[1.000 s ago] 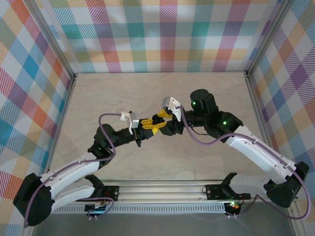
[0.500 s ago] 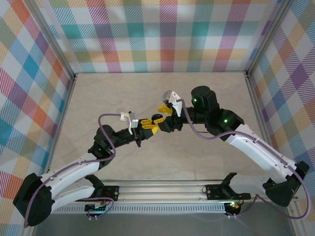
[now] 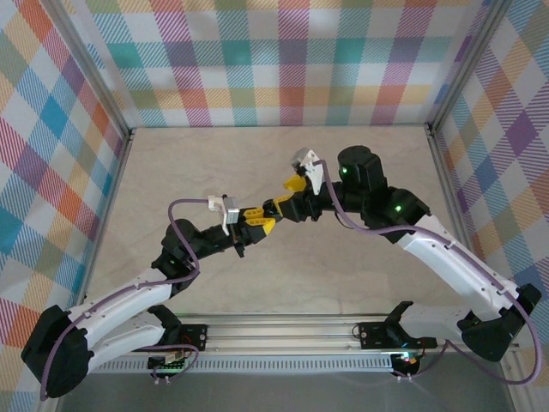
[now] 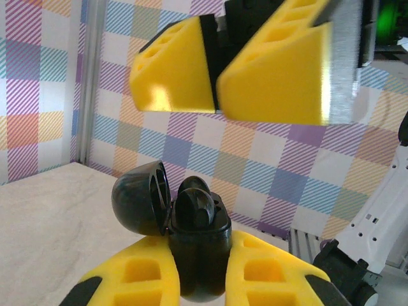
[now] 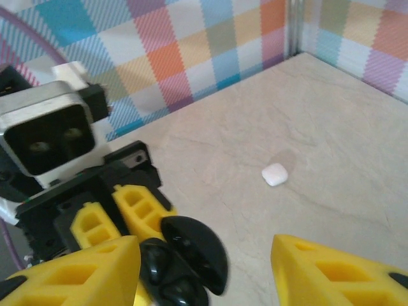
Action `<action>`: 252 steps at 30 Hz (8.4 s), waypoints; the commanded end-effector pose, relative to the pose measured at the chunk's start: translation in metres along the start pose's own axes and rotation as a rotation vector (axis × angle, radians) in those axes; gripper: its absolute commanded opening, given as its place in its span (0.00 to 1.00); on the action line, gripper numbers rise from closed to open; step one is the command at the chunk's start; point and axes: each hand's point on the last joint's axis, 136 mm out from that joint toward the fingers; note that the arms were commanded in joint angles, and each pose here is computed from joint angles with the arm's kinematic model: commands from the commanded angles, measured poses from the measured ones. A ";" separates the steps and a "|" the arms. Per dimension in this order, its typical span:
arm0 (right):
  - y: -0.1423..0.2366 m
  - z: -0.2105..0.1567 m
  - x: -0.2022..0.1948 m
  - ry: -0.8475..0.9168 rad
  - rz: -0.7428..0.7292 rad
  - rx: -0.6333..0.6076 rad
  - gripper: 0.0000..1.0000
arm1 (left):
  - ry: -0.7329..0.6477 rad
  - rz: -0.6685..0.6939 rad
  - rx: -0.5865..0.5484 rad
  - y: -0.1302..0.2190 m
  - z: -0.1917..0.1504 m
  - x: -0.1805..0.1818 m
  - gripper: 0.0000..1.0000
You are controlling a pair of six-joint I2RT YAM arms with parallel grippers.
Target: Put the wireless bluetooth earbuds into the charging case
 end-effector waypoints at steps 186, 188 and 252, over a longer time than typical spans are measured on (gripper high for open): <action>-0.004 -0.285 -0.247 -1.113 -0.285 0.497 0.88 | 0.265 0.890 0.438 0.064 -0.046 0.148 1.00; 0.008 -0.268 -0.245 -1.060 -0.317 0.471 0.90 | 0.227 0.917 0.446 0.064 -0.041 0.157 1.00; 0.095 -0.314 -0.276 -0.288 -1.076 0.042 1.00 | 0.025 1.332 0.134 0.215 -0.081 0.330 1.00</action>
Point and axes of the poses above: each hand's point on the last joint's axis, 136 mm out from that joint toward the fingers, its own y axis back along the fingers, its own x axis along the line the jaws close on, z = x × y, and after that the axes turned 10 degrees about y, right-handed
